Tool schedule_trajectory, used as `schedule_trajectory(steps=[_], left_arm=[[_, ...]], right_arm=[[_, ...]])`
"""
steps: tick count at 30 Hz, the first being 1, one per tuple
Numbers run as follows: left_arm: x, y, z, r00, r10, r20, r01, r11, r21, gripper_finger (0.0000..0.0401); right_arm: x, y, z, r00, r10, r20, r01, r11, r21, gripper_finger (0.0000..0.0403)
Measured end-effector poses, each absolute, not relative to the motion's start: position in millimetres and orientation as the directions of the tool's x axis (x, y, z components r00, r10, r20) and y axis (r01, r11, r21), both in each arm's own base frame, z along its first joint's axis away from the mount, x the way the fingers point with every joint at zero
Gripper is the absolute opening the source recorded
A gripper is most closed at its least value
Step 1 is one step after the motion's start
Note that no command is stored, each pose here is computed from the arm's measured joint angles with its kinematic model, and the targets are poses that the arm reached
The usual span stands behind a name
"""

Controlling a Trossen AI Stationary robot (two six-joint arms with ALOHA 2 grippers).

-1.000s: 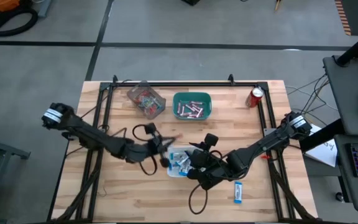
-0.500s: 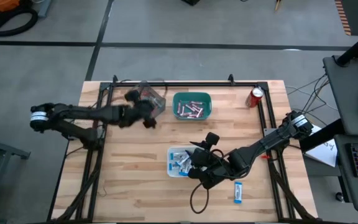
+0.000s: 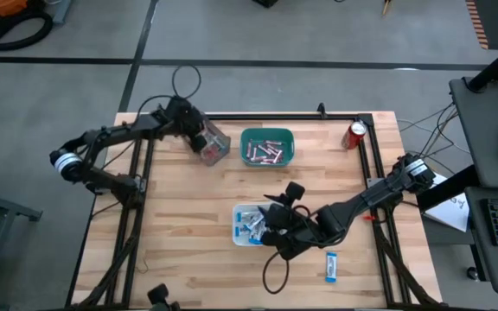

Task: Sort candy
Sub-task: Put the orange gummy into the black bin, then put the white chocolate bar into the white bin

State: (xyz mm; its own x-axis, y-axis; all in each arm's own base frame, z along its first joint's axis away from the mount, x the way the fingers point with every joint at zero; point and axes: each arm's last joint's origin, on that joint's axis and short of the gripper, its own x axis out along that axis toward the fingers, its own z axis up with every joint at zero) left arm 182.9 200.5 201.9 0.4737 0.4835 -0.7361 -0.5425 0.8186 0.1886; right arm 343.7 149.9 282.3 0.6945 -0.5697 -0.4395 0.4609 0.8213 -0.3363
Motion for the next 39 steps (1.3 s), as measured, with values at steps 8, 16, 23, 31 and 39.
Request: schedule_trajectory(steps=[8, 16, 23, 31, 39], left_arm=[[180.8, 208.1, 201.1, 0.464, 0.492, -0.737, -0.546, 0.814, 0.199, 0.0035], [180.4, 206.0, 204.3, 0.471, 0.492, -0.732, -0.571, 0.803, 0.172, 0.0084], [186.6, 179.7, 210.1, 0.565, 0.388, -0.728, -0.532, 0.846, 0.039, 0.0095], [192.7, 115.3, 219.6, 0.671, 0.385, -0.634, -0.441, 0.894, 0.076, 0.0083], [182.4, 61.4, 246.4, 0.771, 0.418, -0.480, -0.425, 0.900, 0.101, 0.0080]], right_arm=[[344.9, 146.9, 282.2, 0.694, -0.557, -0.457, 0.458, 0.830, -0.318, 0.0172], [345.7, 145.7, 281.9, 0.704, -0.495, -0.509, 0.410, 0.869, -0.278, 0.0173], [341.0, 145.9, 281.1, 0.693, -0.343, -0.634, 0.338, 0.932, -0.134, 0.0173], [327.6, 149.6, 269.8, 0.521, -0.054, -0.852, 0.342, 0.928, 0.150, 0.0163], [302.9, 150.3, 260.4, 0.207, 0.103, -0.973, 0.483, 0.854, 0.193, 0.0155]])
